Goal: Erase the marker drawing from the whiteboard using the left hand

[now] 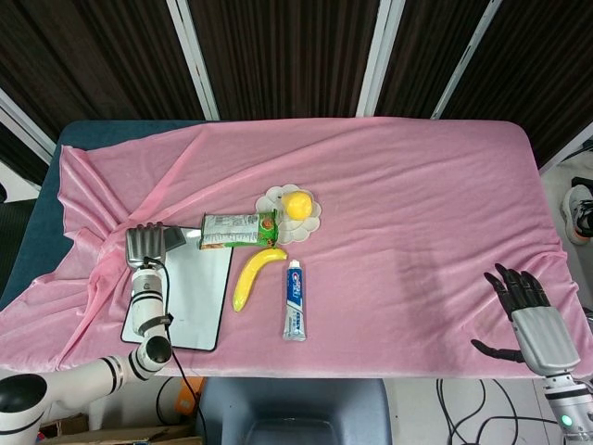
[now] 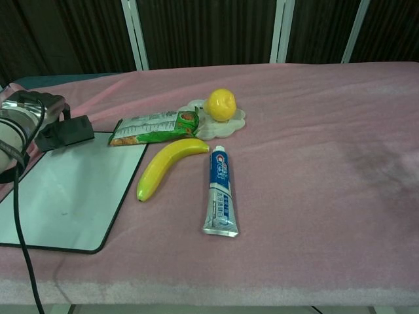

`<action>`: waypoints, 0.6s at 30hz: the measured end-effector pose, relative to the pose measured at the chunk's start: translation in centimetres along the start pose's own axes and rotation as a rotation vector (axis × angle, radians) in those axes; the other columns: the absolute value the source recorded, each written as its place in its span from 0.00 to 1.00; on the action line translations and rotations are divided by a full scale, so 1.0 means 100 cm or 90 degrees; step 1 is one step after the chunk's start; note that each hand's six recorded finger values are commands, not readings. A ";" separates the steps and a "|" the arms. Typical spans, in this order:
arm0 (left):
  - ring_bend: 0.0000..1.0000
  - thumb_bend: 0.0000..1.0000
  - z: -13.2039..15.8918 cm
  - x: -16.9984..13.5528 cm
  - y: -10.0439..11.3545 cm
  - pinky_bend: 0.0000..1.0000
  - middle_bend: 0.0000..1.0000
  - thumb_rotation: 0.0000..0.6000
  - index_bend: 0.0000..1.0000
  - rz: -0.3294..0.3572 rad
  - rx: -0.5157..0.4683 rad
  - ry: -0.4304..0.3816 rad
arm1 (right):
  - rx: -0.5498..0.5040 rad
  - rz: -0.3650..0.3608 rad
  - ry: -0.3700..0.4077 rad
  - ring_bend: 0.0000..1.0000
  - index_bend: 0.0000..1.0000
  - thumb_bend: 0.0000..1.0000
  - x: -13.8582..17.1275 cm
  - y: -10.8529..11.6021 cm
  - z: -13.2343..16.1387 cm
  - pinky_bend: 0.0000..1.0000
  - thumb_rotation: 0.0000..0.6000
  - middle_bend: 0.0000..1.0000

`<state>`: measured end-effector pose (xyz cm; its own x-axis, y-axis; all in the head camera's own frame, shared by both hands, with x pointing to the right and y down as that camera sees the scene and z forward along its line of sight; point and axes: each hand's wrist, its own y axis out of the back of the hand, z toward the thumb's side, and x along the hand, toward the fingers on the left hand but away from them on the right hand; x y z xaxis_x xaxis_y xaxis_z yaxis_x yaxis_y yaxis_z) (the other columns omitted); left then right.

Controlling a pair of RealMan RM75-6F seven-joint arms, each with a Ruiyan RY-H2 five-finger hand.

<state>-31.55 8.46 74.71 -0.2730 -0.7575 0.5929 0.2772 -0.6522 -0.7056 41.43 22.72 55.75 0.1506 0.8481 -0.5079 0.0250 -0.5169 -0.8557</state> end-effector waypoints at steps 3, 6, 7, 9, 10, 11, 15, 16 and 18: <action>0.68 0.76 -0.006 -0.006 0.010 0.61 0.81 1.00 0.65 0.016 -0.013 -0.001 | 0.003 0.003 0.001 0.00 0.00 0.22 -0.001 -0.001 0.001 0.00 1.00 0.00; 0.67 0.75 -0.021 -0.012 0.020 0.61 0.81 1.00 0.65 0.029 -0.024 0.009 | 0.008 0.008 0.003 0.00 0.00 0.22 -0.001 -0.004 0.002 0.00 1.00 0.00; 0.67 0.75 -0.029 -0.013 0.023 0.61 0.80 1.00 0.65 0.033 -0.025 0.016 | 0.010 0.009 0.004 0.00 0.00 0.22 -0.001 -0.005 0.003 0.00 1.00 0.00; 0.67 0.73 -0.053 -0.014 0.025 0.61 0.79 1.00 0.64 0.038 -0.024 0.042 | 0.012 0.011 0.006 0.00 0.00 0.22 -0.001 -0.006 0.005 0.00 1.00 0.00; 0.67 0.72 -0.063 -0.014 0.024 0.60 0.77 1.00 0.64 0.038 -0.025 0.054 | 0.014 0.013 0.009 0.00 0.00 0.22 -0.001 -0.007 0.006 0.00 1.00 0.00; 0.67 0.70 -0.071 -0.013 0.021 0.60 0.76 1.00 0.63 0.036 -0.027 0.064 | 0.015 0.014 0.010 0.00 0.00 0.22 -0.001 -0.008 0.007 0.00 1.00 0.00; 0.63 0.64 -0.100 -0.006 0.004 0.58 0.69 1.00 0.57 0.012 -0.042 0.095 | 0.016 0.016 0.015 0.00 0.00 0.22 -0.001 -0.010 0.010 0.00 1.00 0.00; 0.62 0.61 -0.104 -0.005 0.000 0.57 0.68 1.00 0.56 0.002 -0.046 0.098 | 0.016 0.017 0.016 0.00 0.00 0.22 -0.001 -0.010 0.011 0.00 1.00 0.00; 0.59 0.55 -0.111 -0.002 -0.012 0.55 0.64 1.00 0.52 -0.023 -0.059 0.095 | 0.017 0.019 0.016 0.00 0.00 0.22 -0.002 -0.012 0.011 0.00 1.00 0.00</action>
<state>-42.05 9.71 71.10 -0.4170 -0.7165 0.5592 0.1809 -0.6684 -0.7215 40.23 23.26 56.75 0.1762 0.8290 -0.5308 -0.0063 -0.5382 -0.8428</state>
